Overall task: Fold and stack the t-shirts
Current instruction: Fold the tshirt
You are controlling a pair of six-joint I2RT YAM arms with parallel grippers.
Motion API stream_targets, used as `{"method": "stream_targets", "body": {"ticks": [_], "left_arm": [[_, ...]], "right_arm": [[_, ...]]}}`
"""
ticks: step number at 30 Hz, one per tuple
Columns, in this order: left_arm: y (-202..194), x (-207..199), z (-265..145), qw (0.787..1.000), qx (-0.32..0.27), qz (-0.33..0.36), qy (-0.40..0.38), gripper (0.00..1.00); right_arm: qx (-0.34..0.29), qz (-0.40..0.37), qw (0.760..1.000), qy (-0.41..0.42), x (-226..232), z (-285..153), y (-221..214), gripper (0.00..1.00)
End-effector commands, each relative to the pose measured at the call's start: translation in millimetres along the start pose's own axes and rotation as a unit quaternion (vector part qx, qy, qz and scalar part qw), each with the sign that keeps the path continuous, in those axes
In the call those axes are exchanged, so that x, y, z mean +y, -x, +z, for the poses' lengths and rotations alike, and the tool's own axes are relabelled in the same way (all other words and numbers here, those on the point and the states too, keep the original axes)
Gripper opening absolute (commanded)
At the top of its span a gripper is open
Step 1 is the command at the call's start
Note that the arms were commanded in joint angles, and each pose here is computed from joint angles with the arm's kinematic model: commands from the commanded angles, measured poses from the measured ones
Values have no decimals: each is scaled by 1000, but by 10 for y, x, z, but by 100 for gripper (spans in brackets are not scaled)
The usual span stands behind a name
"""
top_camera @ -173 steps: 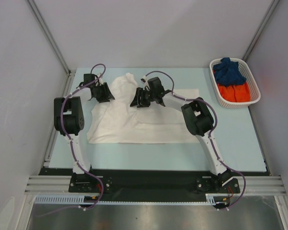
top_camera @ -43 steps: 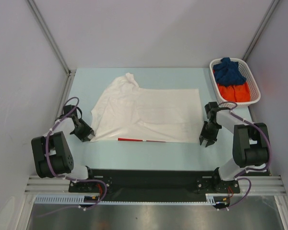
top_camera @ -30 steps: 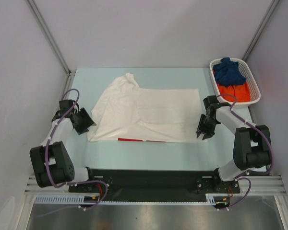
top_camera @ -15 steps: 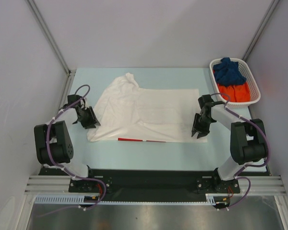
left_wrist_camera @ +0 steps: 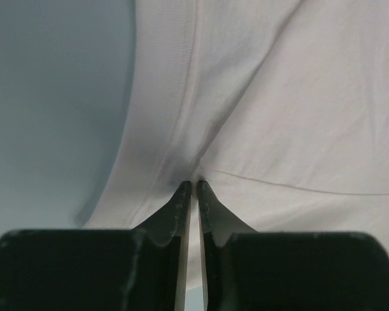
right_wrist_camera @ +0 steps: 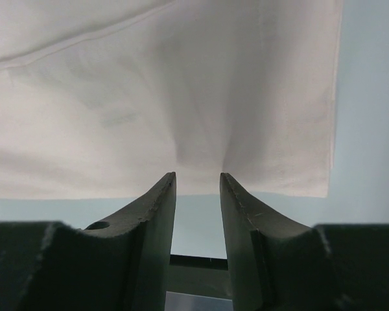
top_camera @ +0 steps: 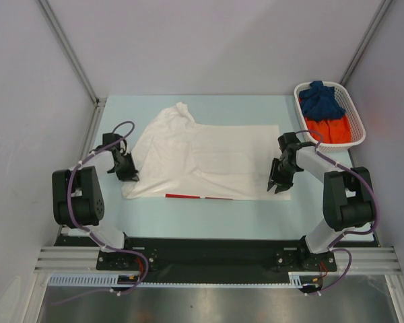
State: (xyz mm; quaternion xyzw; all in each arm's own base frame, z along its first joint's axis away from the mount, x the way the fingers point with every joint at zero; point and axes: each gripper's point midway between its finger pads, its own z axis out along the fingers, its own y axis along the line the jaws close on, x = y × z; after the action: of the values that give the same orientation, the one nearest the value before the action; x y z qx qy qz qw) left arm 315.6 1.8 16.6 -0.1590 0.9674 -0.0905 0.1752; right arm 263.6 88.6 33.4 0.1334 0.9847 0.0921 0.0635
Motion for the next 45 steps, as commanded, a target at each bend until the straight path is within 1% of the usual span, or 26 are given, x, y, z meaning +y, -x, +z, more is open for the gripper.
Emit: {"method": "stream_targets", "body": {"ticks": [1,3,4,5,9,13,15,18,22,24,25,26,27,29,31,32,33,34,35,36,37,38,40,41,42,45], "left_arm": [[193,-49,-115,999,-33,21,11,8],[273,-78,-218,998,-51,30,21,6],[314,-82,-264,997,-59,32,25,2],[372,-104,-320,997,-69,35,27,0],[518,-177,-476,994,-95,39,30,0],[595,-192,-455,994,-90,42,36,0],[603,-171,-390,995,-78,42,41,0],[602,-113,-304,995,-68,43,55,5],[599,-7,-252,994,-58,41,85,31],[587,33,-280,993,-58,36,97,41],[582,36,-308,993,-61,33,100,51],[572,41,-341,992,-65,24,101,57],[600,8,-444,992,-80,21,97,68],[566,-19,-539,991,-91,10,93,69],[559,-87,-724,990,-114,4,85,65],[521,-125,-756,990,-117,-1,76,61],[481,-189,-789,991,-117,-2,61,54],[461,-249,-863,991,-124,-5,46,51],[369,-279,-840,993,-113,-18,35,46],[307,-328,-831,994,-105,-26,19,39],[224,-404,-804,995,-90,-34,-6,28],[107,-415,-729,996,-76,-51,-15,25],[5,-458,-638,996,-61,-64,-33,20],[-109,-418,-536,995,-43,-81,-28,19],[-121,-363,-483,994,-39,-96,-27,17],[-262,-165,-328,990,-4,-143,-10,0]], "right_arm": [[-21,-6,1000,16,88,-67,146,39],[-19,-5,1000,15,81,-54,133,39],[-18,-5,1000,14,74,-47,128,39],[-18,-5,1000,14,76,-51,120,39],[-17,-4,1000,11,55,-32,109,39],[-15,-1,1000,11,55,-21,103,39],[-15,-2,1000,12,62,-24,101,39],[-15,-1,1000,12,65,-34,112,39],[-14,-1,1000,10,59,-34,107,39],[-15,-2,1000,8,53,-48,110,39],[-16,-3,1000,8,51,-52,112,39],[-17,-3,1000,8,53,-59,110,39],[-18,-4,1000,8,56,-67,113,39],[-19,-4,1000,7,50,-66,115,39],[-19,-9,1000,5,57,-59,111,39],[-20,-10,1000,3,54,-61,114,39],[-20,-12,1000,2,62,-58,113,39],[-19,-13,1000,1,67,-57,109,39],[-20,-14,1000,-2,62,-54,110,39],[-22,-15,1000,-5,68,-61,117,39],[-24,-11,1000,-10,59,-59,123,39],[-30,-8,999,-18,33,-65,142,39],[-36,3,999,-30,-3,-67,159,39],[-42,5,998,-41,-40,-67,179,38],[-45,7,998,-43,-47,-66,193,38],[-56,17,996,-69,-155,-39,205,36]]}}
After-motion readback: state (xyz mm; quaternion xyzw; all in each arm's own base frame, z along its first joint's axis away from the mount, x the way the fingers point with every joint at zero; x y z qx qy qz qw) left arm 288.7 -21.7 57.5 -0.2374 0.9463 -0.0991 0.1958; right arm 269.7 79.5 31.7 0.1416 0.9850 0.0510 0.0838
